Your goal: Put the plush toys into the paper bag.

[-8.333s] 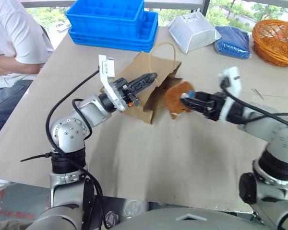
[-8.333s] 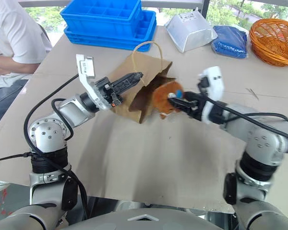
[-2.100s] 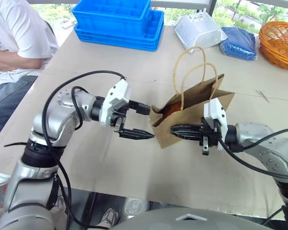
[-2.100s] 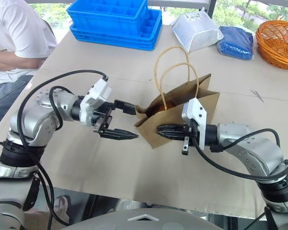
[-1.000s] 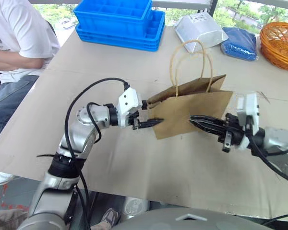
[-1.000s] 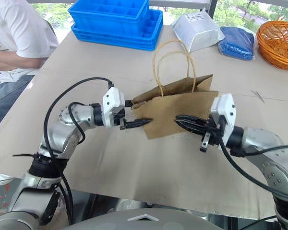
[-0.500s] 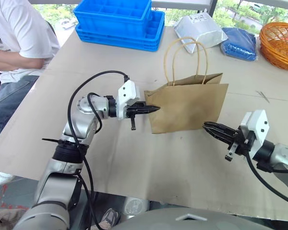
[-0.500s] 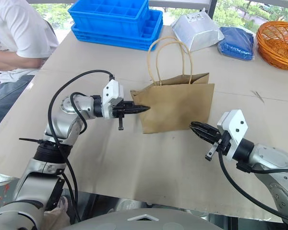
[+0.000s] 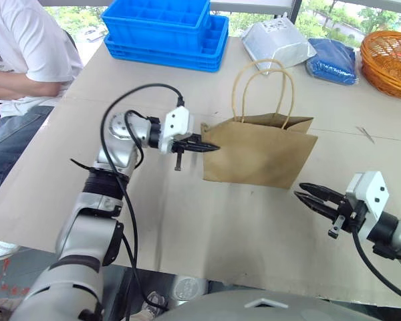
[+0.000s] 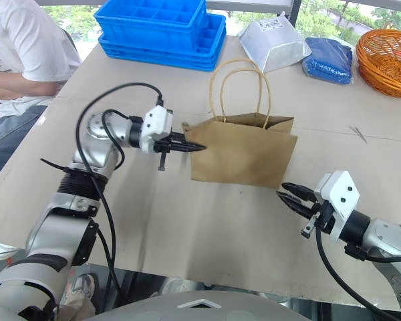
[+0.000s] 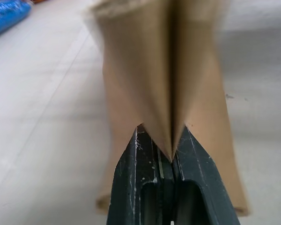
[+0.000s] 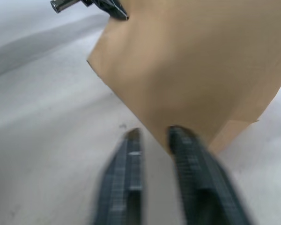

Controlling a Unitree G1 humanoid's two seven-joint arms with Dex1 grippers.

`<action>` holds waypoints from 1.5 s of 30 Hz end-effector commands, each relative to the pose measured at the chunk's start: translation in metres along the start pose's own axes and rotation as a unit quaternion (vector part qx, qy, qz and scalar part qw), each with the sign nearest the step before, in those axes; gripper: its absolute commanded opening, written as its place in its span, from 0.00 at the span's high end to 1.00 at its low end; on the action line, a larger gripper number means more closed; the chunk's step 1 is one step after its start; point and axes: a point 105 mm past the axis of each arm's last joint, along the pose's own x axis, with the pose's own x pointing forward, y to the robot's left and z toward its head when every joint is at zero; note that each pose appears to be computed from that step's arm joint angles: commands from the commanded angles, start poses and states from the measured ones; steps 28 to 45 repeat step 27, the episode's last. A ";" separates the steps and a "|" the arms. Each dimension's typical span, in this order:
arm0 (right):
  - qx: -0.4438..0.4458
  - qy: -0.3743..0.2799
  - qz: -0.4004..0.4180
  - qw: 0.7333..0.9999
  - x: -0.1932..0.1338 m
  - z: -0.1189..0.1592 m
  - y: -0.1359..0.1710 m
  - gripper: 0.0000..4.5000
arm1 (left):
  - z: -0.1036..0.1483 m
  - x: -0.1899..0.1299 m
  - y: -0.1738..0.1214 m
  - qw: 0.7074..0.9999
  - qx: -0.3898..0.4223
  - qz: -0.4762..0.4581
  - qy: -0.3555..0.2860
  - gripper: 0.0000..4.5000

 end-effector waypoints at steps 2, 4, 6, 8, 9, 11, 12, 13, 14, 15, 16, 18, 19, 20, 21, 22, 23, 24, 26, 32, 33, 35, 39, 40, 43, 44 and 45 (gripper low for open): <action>-0.028 -0.009 -0.011 1.000 -0.006 0.004 -0.003 0.29 | 0.014 -0.009 0.003 1.000 -0.016 0.008 -0.017 0.57; -0.027 -0.013 -0.012 0.999 -0.008 0.004 -0.004 0.07 | 0.017 -0.017 0.002 0.999 -0.034 0.020 -0.022 0.36; -0.033 -0.010 -0.011 0.999 -0.013 0.003 -0.004 0.00 | 0.023 -0.027 -0.004 0.997 -0.060 0.038 -0.031 0.13; -0.037 -0.010 -0.012 0.999 -0.018 0.003 -0.006 0.00 | 0.028 -0.038 -0.010 0.994 -0.081 0.064 -0.033 0.00; -0.046 -0.009 -0.020 0.999 -0.022 0.004 -0.009 0.00 | 0.030 -0.043 -0.014 0.992 -0.100 0.072 -0.034 0.00; -0.052 -0.003 -0.028 0.998 -0.031 0.002 -0.013 0.00 | 0.027 -0.053 -0.021 0.987 -0.124 0.100 -0.028 0.00; -0.056 -0.001 -0.031 0.998 -0.036 0.002 -0.014 0.00 | 0.024 -0.058 -0.024 0.984 -0.131 0.118 -0.020 0.00; -0.058 0.000 -0.034 0.998 -0.041 0.002 -0.016 0.00 | 0.022 -0.062 -0.027 0.981 -0.144 0.131 -0.016 0.00; -0.062 0.001 -0.039 0.997 -0.047 0.003 -0.018 0.00 | 0.021 -0.068 -0.031 0.976 -0.160 0.146 -0.016 0.00; -0.071 0.003 -0.045 0.997 -0.053 0.003 -0.020 0.00 | 0.020 -0.072 -0.035 0.972 -0.172 0.160 -0.015 0.00; -0.079 0.010 -0.050 0.996 -0.060 0.003 -0.022 0.00 | 0.017 -0.078 -0.041 0.968 -0.185 0.170 -0.011 0.00; -0.089 0.025 -0.065 0.994 -0.078 0.000 -0.028 0.00 | 0.014 -0.091 -0.059 0.957 -0.216 0.194 -0.007 0.00; -0.090 0.033 -0.073 0.993 -0.087 -0.001 -0.030 0.00 | 0.013 -0.099 -0.069 0.951 -0.232 0.205 -0.003 0.00; -0.090 0.037 -0.077 0.992 -0.093 -0.002 -0.032 0.00 | 0.013 -0.103 -0.075 0.947 -0.242 0.212 -0.001 0.00; -0.095 0.050 -0.081 0.991 -0.101 -0.005 -0.032 0.00 | 0.012 -0.107 -0.083 0.943 -0.251 0.220 0.006 0.00; -0.097 0.062 -0.080 0.990 -0.107 -0.009 -0.033 0.00 | 0.011 -0.110 -0.088 0.940 -0.257 0.224 0.011 0.00; -0.097 0.073 -0.080 0.989 -0.113 -0.012 -0.033 0.00 | 0.010 -0.112 -0.093 0.937 -0.263 0.229 0.017 0.00; -0.095 0.079 -0.081 0.989 -0.117 -0.014 -0.034 0.00 | 0.010 -0.114 -0.097 0.935 -0.268 0.231 0.019 0.00; -0.090 0.083 -0.078 0.989 -0.121 -0.017 -0.034 0.00 | 0.010 -0.115 -0.102 0.933 -0.277 0.230 0.018 0.00; -0.089 0.085 -0.073 0.990 -0.122 -0.018 -0.033 0.00 | 0.009 -0.116 -0.104 0.933 -0.278 0.226 0.025 0.00; -0.089 0.085 -0.073 0.990 -0.122 -0.018 -0.033 0.00 | 0.009 -0.116 -0.104 0.933 -0.278 0.226 0.025 0.00; -0.089 0.085 -0.073 0.990 -0.122 -0.018 -0.033 0.00 | 0.009 -0.116 -0.104 0.933 -0.278 0.226 0.025 0.00; -0.089 0.085 -0.073 0.990 -0.122 -0.018 -0.033 0.00 | 0.009 -0.116 -0.104 0.933 -0.278 0.226 0.025 0.00; -0.089 0.085 -0.073 0.990 -0.122 -0.018 -0.033 0.00 | 0.009 -0.116 -0.104 0.933 -0.278 0.226 0.025 0.00; -0.089 0.085 -0.073 0.990 -0.122 -0.018 -0.033 0.00 | 0.009 -0.116 -0.104 0.933 -0.278 0.226 0.025 0.00; -0.089 0.085 -0.073 0.990 -0.122 -0.018 -0.033 0.00 | 0.009 -0.116 -0.104 0.933 -0.278 0.226 0.025 0.00; -0.089 0.085 -0.073 0.990 -0.122 -0.018 -0.033 0.00 | 0.009 -0.116 -0.104 0.933 -0.278 0.226 0.025 0.00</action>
